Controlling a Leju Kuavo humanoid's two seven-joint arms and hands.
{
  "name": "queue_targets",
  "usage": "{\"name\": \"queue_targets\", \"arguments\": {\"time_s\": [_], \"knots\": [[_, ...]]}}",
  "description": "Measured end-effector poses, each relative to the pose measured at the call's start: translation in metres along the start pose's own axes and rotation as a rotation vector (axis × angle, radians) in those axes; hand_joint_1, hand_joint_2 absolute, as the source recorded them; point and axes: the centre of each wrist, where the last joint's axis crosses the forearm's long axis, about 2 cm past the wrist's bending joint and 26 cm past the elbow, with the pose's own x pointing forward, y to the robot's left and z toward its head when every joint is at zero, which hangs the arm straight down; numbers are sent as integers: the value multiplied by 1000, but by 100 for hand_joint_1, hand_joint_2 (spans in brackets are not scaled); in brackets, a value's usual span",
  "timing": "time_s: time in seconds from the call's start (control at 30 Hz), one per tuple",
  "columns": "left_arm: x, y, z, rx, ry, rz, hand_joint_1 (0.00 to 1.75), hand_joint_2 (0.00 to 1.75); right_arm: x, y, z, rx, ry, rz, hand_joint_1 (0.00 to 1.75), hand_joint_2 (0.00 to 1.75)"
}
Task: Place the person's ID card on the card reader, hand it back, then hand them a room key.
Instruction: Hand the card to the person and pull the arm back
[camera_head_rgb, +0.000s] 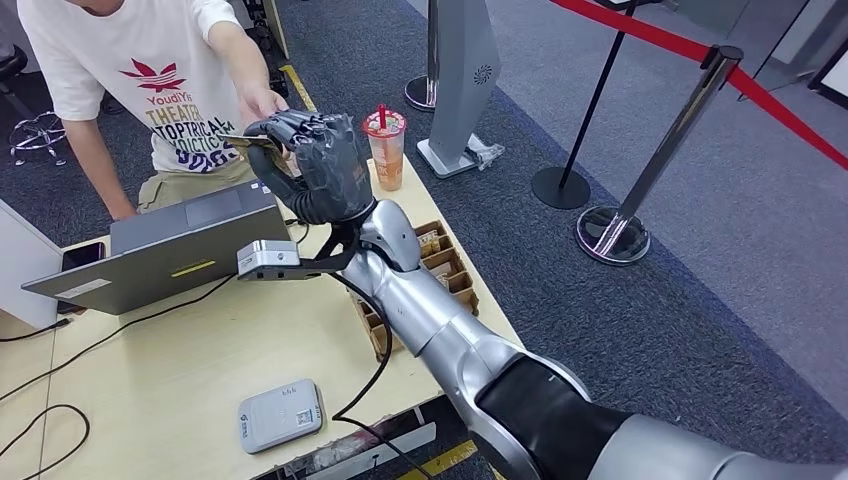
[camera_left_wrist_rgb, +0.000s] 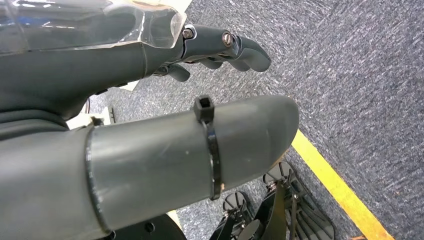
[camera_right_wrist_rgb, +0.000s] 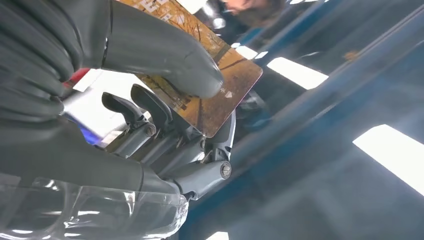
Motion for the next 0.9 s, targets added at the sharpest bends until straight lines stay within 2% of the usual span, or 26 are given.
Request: {"name": "queue_targets", "arguments": {"time_s": [0.3,0.9], "knots": [[0,0,0,7,-8,0,0,0,5,4,24,-42,113,-23,175,175],[0,0,0,7,-8,0,0,0,7,4,26,-57,130,-28,175,175]]}}
